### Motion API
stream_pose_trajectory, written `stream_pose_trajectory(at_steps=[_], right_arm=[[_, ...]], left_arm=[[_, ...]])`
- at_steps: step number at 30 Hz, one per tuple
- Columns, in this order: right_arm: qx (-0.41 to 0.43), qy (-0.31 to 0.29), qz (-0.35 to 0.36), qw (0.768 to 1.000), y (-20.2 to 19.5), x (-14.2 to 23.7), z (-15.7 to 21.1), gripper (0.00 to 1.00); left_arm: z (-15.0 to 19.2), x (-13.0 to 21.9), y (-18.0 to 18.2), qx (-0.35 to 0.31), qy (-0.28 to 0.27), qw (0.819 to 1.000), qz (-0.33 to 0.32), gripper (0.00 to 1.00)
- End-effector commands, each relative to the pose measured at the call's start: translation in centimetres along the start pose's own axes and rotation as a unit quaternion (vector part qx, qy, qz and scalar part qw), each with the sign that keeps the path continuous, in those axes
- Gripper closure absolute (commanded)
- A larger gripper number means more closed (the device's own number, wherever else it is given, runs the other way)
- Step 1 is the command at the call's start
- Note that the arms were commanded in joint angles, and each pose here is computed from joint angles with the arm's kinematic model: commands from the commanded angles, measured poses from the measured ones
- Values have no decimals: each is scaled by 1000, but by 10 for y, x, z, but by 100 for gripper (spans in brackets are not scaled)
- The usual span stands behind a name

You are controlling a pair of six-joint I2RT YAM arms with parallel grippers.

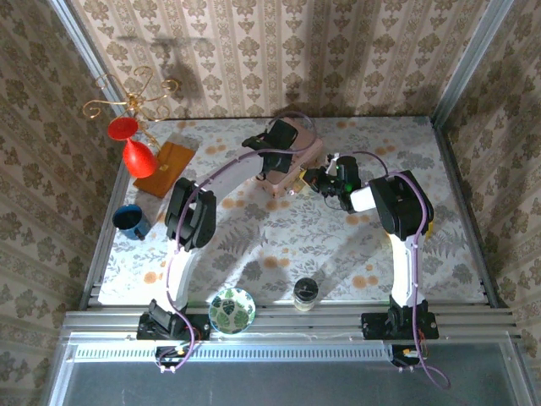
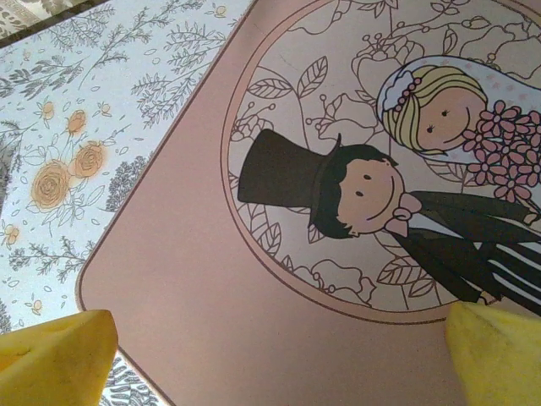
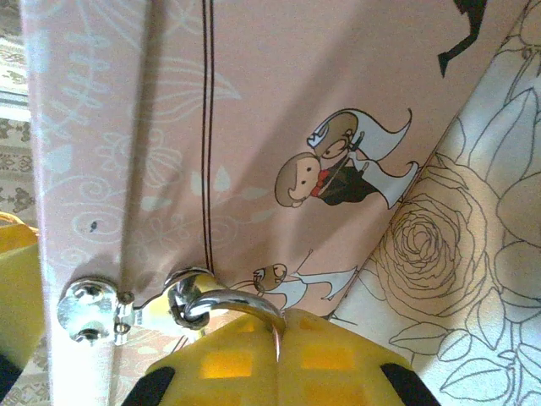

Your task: Unlock the padlock with the key

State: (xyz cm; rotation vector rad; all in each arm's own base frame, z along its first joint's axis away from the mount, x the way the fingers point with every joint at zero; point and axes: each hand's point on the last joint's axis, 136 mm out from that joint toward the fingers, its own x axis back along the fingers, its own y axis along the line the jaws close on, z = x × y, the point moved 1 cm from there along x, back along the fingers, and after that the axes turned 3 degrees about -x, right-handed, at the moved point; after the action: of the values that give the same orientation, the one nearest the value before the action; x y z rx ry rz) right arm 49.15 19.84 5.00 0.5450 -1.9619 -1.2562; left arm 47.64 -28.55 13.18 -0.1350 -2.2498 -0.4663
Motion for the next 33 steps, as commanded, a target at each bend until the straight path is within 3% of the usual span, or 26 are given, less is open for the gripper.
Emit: stream_pose_trajectory(at_steps=[1, 18, 33], right_arm=[[-21, -29, 20, 999, -4, 8, -10, 100], [-59, -64, 29, 996, -3, 13, -31, 100], [-70, -80, 48, 993, -6, 27, -47, 100]], left_arm=[[32, -8, 15, -54, 57, 996, -37, 0], [55, -8, 18, -60, 81, 994, -32, 0], [56, -9, 24, -54, 83, 995, -33, 0]])
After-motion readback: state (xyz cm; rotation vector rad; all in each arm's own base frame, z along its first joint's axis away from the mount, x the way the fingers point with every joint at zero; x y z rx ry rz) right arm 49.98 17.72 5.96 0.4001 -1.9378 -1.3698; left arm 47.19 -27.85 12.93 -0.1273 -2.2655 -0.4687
